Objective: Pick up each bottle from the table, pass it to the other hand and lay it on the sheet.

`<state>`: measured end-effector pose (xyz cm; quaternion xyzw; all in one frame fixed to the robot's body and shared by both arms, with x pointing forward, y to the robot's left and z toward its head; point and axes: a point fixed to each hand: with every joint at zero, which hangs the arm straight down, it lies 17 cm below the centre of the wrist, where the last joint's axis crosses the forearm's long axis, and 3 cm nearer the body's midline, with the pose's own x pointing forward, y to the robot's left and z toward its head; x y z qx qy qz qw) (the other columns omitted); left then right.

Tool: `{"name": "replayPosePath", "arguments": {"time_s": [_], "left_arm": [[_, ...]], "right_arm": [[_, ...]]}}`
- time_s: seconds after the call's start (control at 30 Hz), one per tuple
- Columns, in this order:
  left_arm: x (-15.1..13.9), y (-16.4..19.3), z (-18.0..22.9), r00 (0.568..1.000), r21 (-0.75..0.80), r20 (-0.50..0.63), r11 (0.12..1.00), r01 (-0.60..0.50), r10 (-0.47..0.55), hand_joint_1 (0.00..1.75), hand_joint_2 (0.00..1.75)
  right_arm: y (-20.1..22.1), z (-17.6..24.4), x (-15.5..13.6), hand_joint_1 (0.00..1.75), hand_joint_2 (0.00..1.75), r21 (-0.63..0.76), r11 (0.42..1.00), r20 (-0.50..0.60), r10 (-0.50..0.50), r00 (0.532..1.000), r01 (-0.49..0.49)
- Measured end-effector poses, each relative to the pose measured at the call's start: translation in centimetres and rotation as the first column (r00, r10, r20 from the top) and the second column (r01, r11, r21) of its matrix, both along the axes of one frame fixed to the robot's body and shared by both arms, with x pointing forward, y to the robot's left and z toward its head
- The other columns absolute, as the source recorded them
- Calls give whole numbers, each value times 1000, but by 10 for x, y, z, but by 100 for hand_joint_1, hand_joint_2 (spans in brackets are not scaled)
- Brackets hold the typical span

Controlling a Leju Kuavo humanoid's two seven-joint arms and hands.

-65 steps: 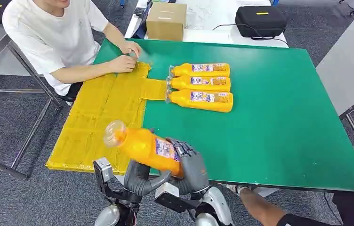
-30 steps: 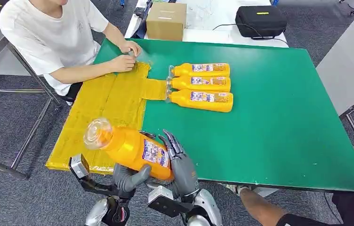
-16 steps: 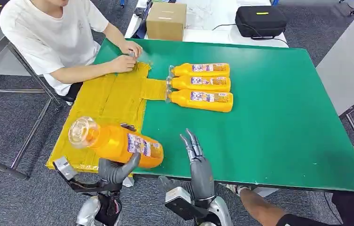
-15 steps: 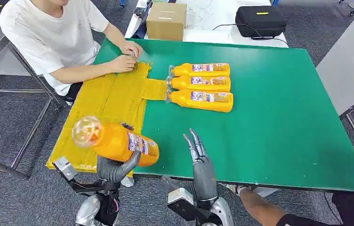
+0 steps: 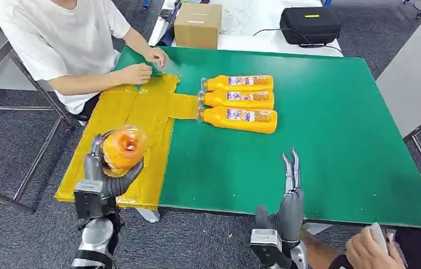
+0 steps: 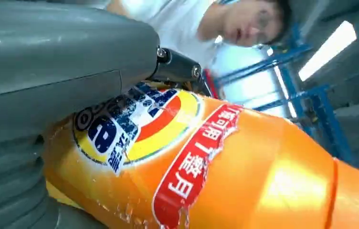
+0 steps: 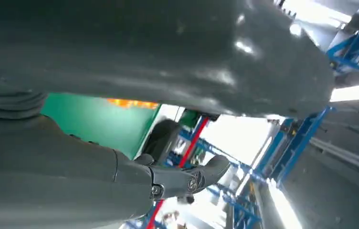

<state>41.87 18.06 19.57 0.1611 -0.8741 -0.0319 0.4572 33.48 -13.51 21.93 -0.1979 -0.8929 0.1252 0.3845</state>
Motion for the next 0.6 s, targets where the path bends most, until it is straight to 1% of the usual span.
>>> {"name": "replayPosePath", "arguments": {"time_s": [0.07,0.2,0.27,0.4,0.47,0.53,0.6], "left_arm": [[8,-8,-4,999,155,13,987,-47,46,175,175],[30,-25,-6,994,377,61,920,-104,87,175,175],[42,-35,-8,992,494,78,861,-123,97,175,175],[65,-52,-19,991,699,85,703,-132,101,175,175],[76,-53,-26,990,756,76,641,-133,116,175,175],[87,-53,-42,990,821,51,559,-117,131,175,175],[96,-49,-56,990,850,17,519,-90,143,175,175]], "right_arm": [[3,0,0,0,0,6,1000,-5,24,1000,-24],[8,2,3,0,0,15,998,-6,62,998,-62],[13,5,5,0,0,16,996,0,84,996,-84],[21,7,9,0,0,19,992,-2,123,992,-122],[26,6,10,0,0,16,990,-7,142,990,-142],[32,1,9,0,0,14,986,-20,165,986,-165],[34,-3,9,0,0,17,984,-33,176,984,-176]]}}
